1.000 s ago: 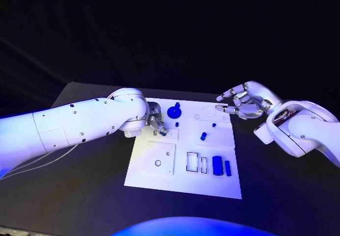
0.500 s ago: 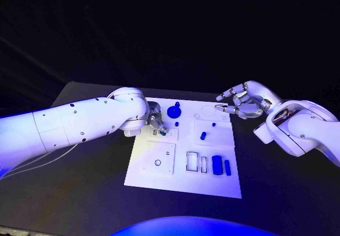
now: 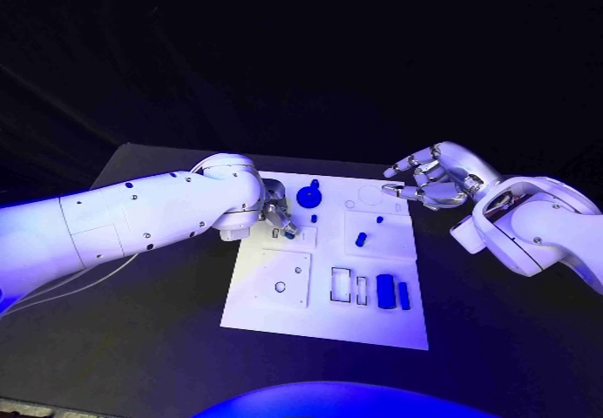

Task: Assemble the parts on the task board

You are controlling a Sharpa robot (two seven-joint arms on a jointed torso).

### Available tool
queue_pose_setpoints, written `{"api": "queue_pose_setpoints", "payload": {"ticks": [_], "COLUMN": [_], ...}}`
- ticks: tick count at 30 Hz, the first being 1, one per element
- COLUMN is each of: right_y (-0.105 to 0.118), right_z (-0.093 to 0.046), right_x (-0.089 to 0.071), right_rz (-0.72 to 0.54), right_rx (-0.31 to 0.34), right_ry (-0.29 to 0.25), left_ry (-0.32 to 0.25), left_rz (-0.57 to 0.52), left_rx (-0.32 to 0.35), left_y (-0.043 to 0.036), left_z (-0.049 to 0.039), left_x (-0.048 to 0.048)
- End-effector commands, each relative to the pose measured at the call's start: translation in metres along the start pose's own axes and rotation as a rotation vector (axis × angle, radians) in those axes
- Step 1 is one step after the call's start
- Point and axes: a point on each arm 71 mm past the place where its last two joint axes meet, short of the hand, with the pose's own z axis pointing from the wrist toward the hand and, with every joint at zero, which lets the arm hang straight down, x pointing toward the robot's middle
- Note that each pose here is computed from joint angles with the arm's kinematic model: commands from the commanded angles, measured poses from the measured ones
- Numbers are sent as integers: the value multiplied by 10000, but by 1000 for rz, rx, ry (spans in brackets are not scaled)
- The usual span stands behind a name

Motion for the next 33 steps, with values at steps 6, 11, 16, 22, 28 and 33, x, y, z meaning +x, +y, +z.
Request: {"api": "queue_pose_setpoints", "payload": {"ticks": [6, 11, 16, 22, 28, 33], "right_y": [7, 7, 6, 4, 1, -1], "right_z": [-5, -5, -5, -6, -8, -9], "right_x": [15, 14, 13, 11, 9, 8], "right_rz": [-1, -1, -1, -1, -1, -1], "right_rx": [-9, -10, -10, -10, -9, -9], "right_ry": [16, 16, 16, 15, 15, 16], "left_ry": [11, 11, 12, 9, 3, -2], "left_rz": [15, 15, 16, 14, 8, 4], "left_rx": [-43, -43, -44, -45, -46, -46], "left_y": [18, 18, 15, 15, 16, 18], "left_z": [3, 5, 10, 14, 16, 17], "left_x": [18, 17, 17, 13, 8, 3]}}
